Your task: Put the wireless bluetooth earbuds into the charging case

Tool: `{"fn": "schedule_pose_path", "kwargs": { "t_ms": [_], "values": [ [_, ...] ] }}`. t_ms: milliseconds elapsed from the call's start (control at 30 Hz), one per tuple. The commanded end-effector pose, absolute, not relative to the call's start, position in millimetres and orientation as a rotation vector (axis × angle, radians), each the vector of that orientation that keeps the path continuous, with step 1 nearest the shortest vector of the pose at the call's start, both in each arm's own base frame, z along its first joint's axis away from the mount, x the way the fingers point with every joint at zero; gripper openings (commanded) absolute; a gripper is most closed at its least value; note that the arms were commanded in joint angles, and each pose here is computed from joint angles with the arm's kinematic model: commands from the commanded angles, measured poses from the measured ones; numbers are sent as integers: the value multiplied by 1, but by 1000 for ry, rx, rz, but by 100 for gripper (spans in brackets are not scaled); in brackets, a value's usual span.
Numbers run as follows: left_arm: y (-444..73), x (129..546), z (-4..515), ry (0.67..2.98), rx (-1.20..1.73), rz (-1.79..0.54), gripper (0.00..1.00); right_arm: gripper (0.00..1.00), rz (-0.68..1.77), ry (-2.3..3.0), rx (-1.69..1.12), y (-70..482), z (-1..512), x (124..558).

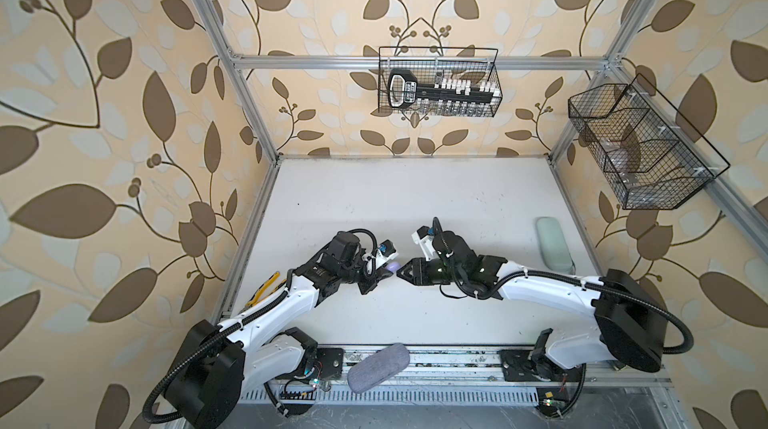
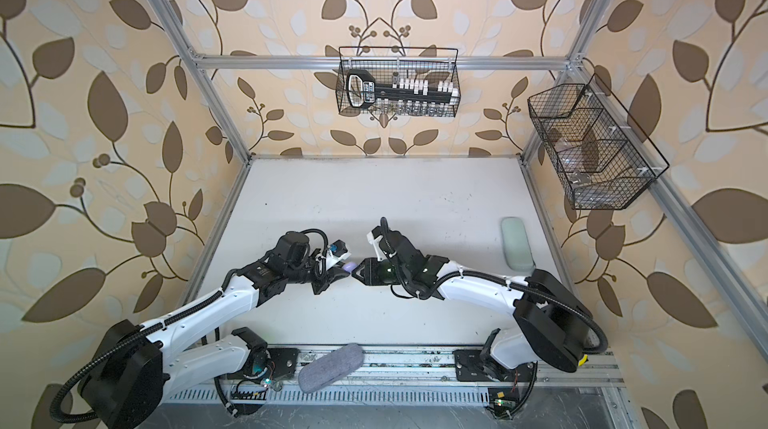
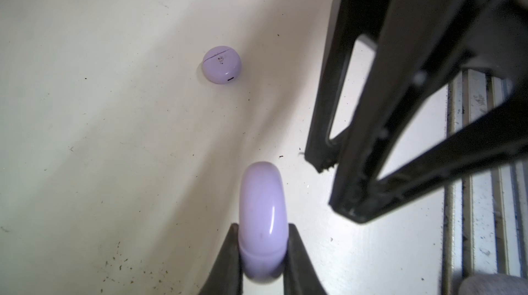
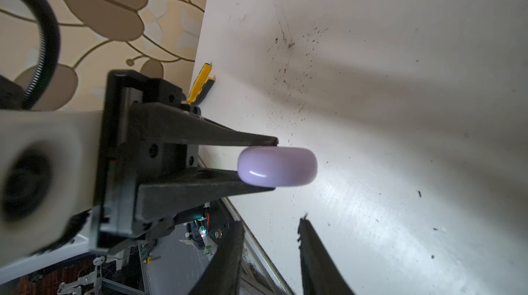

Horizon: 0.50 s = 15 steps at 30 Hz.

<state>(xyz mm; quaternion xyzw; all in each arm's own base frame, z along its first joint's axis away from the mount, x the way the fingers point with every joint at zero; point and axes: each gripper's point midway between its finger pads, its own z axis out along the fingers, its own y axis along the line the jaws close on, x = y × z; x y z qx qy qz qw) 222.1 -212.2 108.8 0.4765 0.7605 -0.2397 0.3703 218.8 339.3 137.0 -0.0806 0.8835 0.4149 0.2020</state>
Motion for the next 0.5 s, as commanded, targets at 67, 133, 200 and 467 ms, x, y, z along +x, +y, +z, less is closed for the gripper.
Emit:
{"fn": "schedule_pose_path", "kwargs": {
  "t_ms": [67,133,200,467],
  "values": [
    [-218,237,132,1898,1180,-641,8,47,1022,2431,-207,311,154,227],
    [-217,240,133,1907,1165,-646,8,52,987,2417,-197,302,159,229],
    [-217,243,133,1917,1161,-653,8,59,966,2406,-185,293,161,230],
    [-218,249,131,1956,1155,-665,8,78,910,2372,-147,265,166,229]
  ]
}}
